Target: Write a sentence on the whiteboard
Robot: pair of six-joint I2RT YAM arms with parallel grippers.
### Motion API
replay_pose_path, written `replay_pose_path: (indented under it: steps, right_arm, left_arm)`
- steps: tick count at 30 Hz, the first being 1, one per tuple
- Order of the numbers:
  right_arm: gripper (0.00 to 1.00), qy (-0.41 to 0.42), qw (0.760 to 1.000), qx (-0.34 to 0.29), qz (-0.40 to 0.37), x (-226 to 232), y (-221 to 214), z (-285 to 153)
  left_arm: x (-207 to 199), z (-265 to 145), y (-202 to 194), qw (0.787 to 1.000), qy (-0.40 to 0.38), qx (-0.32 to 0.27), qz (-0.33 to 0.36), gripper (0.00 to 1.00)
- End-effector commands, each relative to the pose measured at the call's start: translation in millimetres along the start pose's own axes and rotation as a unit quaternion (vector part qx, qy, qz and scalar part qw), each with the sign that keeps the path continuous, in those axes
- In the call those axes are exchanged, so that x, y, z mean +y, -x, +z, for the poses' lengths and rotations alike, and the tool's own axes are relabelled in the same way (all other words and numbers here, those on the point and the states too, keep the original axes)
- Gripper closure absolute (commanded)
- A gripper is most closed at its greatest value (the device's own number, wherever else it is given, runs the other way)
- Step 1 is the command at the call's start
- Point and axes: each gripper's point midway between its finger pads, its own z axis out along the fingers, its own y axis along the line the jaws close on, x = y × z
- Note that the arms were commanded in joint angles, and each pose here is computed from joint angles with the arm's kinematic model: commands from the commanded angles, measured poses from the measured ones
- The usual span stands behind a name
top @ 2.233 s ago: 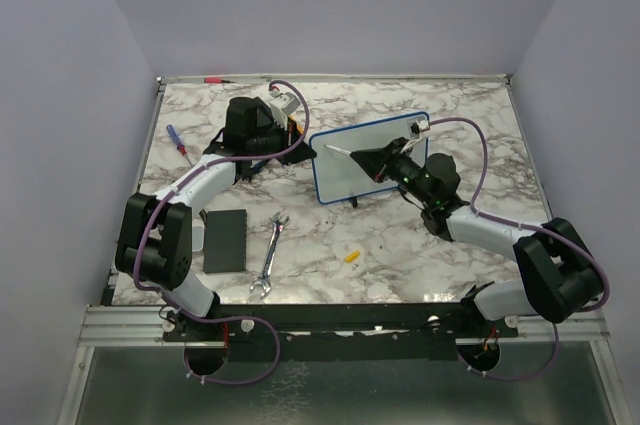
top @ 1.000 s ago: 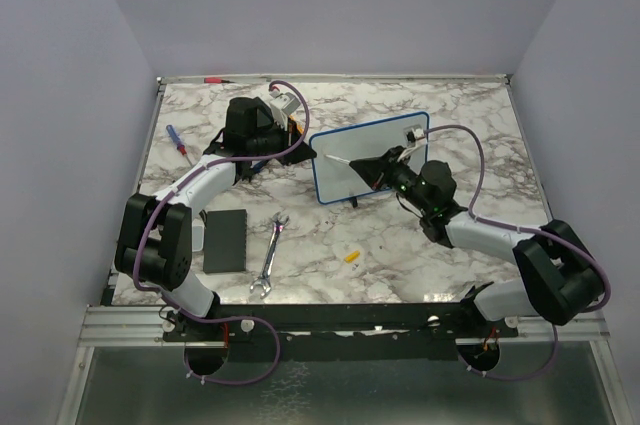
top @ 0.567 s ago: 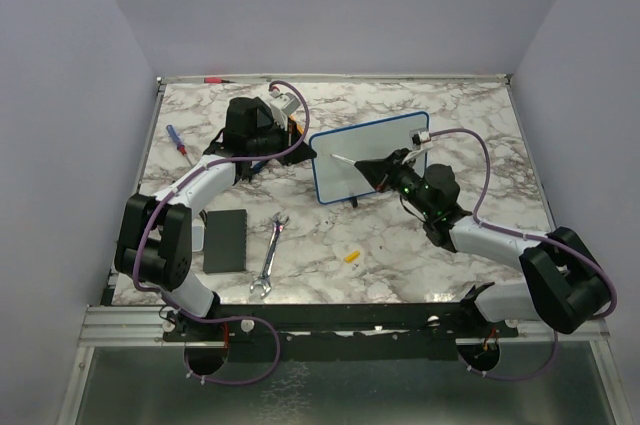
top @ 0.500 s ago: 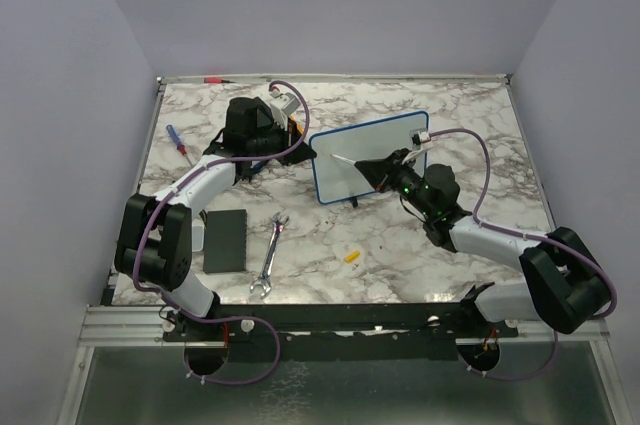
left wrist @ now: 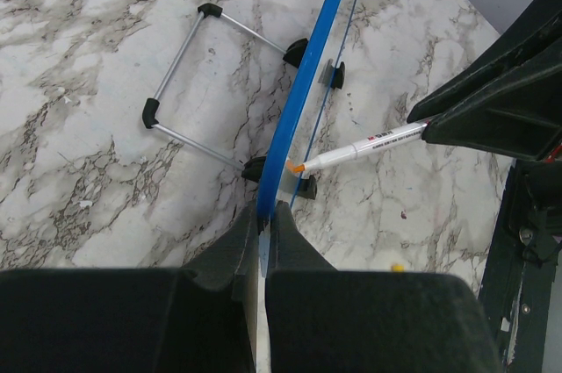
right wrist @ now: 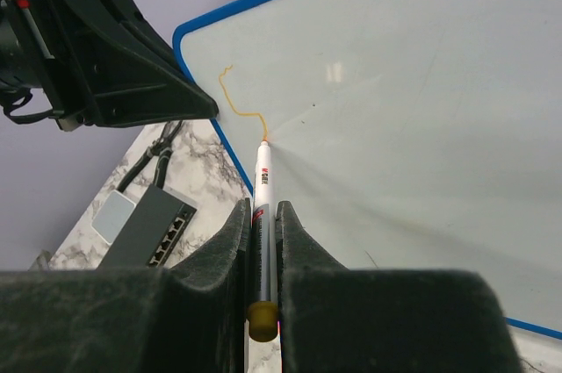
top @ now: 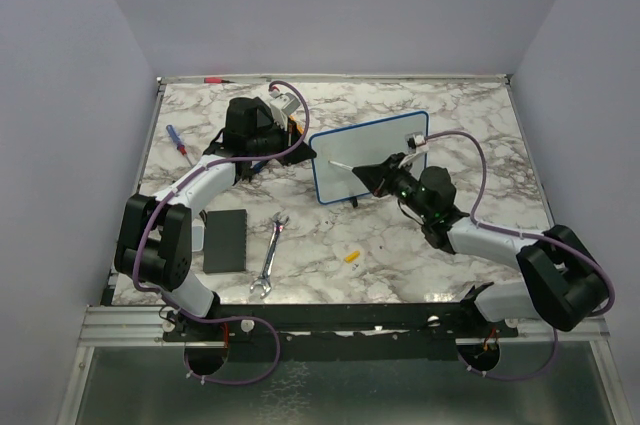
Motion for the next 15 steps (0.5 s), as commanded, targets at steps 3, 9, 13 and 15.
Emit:
replay_pose_path:
  steps: [3,9,13,15]
  right_arm:
    - [0.99,-0.034,0.999,0.016,-0.011,-15.4,-16.3,4.2]
    - [0.99,-0.026,1.0,0.013,-0.011,-8.3,-15.1,9.1]
    - [0.99,-0.026,1.0,0.009,-0.012,-6.5,-13.1,8.4]
    - [0.99,-0.027,0.999,0.009,-0.014,-6.2,-12.4,5.8]
  left_arm:
    - [-8.5,-4.3,1.1,1.0,-0.001,-0.001,0.009,1.0]
    - [-8.5,-4.6,1.7,1.0,0.0,-0.002,0.009,1.0]
    - [-7.5,-5.2,2.5,1.0,0.004,-0.003,0.01,1.0]
    - [-6.5,-5.4,3.3,1.0,0.008,-0.004,0.011,1.0]
